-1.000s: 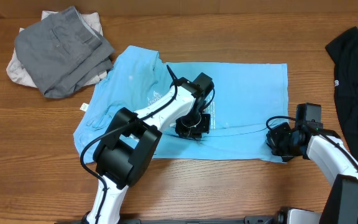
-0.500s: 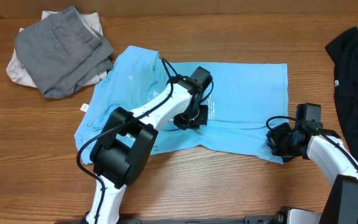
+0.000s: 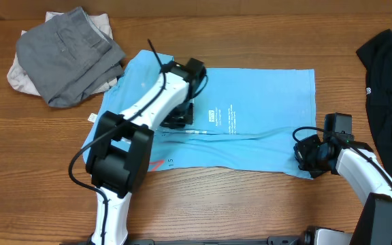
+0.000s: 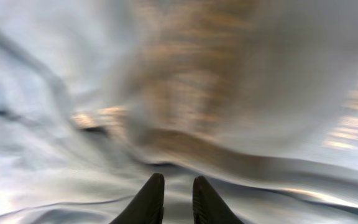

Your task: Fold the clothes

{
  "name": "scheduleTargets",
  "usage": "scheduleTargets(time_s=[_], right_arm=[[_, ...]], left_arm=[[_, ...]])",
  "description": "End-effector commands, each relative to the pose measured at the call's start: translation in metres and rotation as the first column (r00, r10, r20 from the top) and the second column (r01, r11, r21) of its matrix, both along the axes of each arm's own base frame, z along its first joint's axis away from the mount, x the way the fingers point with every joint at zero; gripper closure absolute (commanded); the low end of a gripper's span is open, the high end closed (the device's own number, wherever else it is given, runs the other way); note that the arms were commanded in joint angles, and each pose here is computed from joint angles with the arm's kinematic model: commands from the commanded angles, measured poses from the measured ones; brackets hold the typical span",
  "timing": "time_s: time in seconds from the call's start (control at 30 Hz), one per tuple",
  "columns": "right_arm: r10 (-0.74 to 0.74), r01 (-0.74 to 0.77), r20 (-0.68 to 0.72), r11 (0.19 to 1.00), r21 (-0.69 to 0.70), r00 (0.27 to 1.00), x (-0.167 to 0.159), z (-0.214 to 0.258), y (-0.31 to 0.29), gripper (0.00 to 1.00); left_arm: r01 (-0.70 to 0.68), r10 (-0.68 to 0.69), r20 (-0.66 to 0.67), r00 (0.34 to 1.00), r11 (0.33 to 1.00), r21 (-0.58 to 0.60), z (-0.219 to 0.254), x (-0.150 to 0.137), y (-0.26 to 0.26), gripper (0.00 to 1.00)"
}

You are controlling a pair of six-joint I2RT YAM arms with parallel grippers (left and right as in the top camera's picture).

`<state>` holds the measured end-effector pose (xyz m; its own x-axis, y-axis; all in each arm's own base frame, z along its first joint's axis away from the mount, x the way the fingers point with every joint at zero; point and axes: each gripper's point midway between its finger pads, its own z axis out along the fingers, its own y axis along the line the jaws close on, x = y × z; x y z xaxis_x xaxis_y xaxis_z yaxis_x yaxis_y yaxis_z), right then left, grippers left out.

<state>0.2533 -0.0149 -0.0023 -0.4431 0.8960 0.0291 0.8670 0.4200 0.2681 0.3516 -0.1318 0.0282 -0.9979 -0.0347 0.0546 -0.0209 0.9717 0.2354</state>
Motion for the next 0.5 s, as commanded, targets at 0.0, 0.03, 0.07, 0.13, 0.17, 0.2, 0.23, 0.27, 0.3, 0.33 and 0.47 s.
scheduleTargets(time_s=[0.0, 0.03, 0.07, 0.13, 0.17, 0.2, 0.23, 0.27, 0.3, 0.33, 0.47], right_arm=[[-0.081, 0.072, -0.081, 0.992, -0.104, 0.993, -0.021, -0.013, -0.027, 0.89], [-0.101, 0.092, -0.085, 0.991, -0.101, 0.991, -0.023, -0.013, -0.030, 0.90], [-0.122, 0.113, -0.091, 0.989, -0.100, 0.988, -0.025, -0.012, -0.035, 0.90], [-0.157, 0.147, -0.101, 0.984, -0.099, 0.983, -0.029, -0.011, -0.044, 0.92], [-0.171, 0.161, -0.105, 0.982, -0.099, 0.980, -0.030, -0.010, -0.048, 0.93], [-0.187, 0.176, -0.112, 0.980, -0.097, 0.976, -0.032, -0.009, -0.051, 0.93], [-0.201, 0.191, -0.121, 0.977, -0.092, 0.972, -0.034, -0.008, -0.054, 0.94], [-0.208, 0.199, -0.124, 0.977, -0.083, 0.970, -0.034, -0.005, -0.055, 0.94], [-0.212, 0.204, -0.127, 0.976, -0.072, 0.969, -0.034, -0.003, -0.055, 0.94], [-0.215, 0.208, -0.128, 0.976, -0.070, 0.968, -0.034, -0.001, -0.056, 0.95], [-0.217, 0.210, -0.111, 0.975, -0.073, 0.970, -0.032, 0.015, -0.057, 0.96]], left_arm=[[-0.055, 0.055, -0.002, 0.998, 0.995, 0.085, 0.001, 0.010, 0.040, 0.79], [-0.079, 0.081, -0.020, 0.996, 0.993, 0.082, 0.002, 0.008, 0.048, 0.79], [-0.110, 0.113, -0.041, 0.993, 0.991, 0.079, 0.002, 0.005, 0.056, 0.79], [-0.152, 0.157, -0.078, 0.985, 0.986, 0.069, 0.003, -0.001, 0.068, 0.81], [-0.169, 0.175, -0.094, 0.980, 0.983, 0.069, 0.004, -0.003, 0.074, 0.84], [-0.181, 0.188, -0.109, 0.976, 0.981, 0.074, 0.005, -0.006, 0.079, 0.85], [-0.188, 0.198, -0.124, 0.972, 0.979, 0.083, 0.006, -0.010, 0.084, 0.86], [-0.193, 0.204, -0.139, 0.969, 0.977, 0.091, 0.008, -0.013, 0.087, 0.87], [-0.193, 0.206, -0.151, 0.967, 0.976, 0.096, 0.010, -0.017, 0.088, 0.89], [-0.193, 0.207, -0.159, 0.965, 0.976, 0.098, 0.011, -0.019, 0.088, 0.89], [-0.188, 0.197, -0.192, 0.961, 0.980, 0.066, 0.018, -0.029, 0.073, 0.92]])
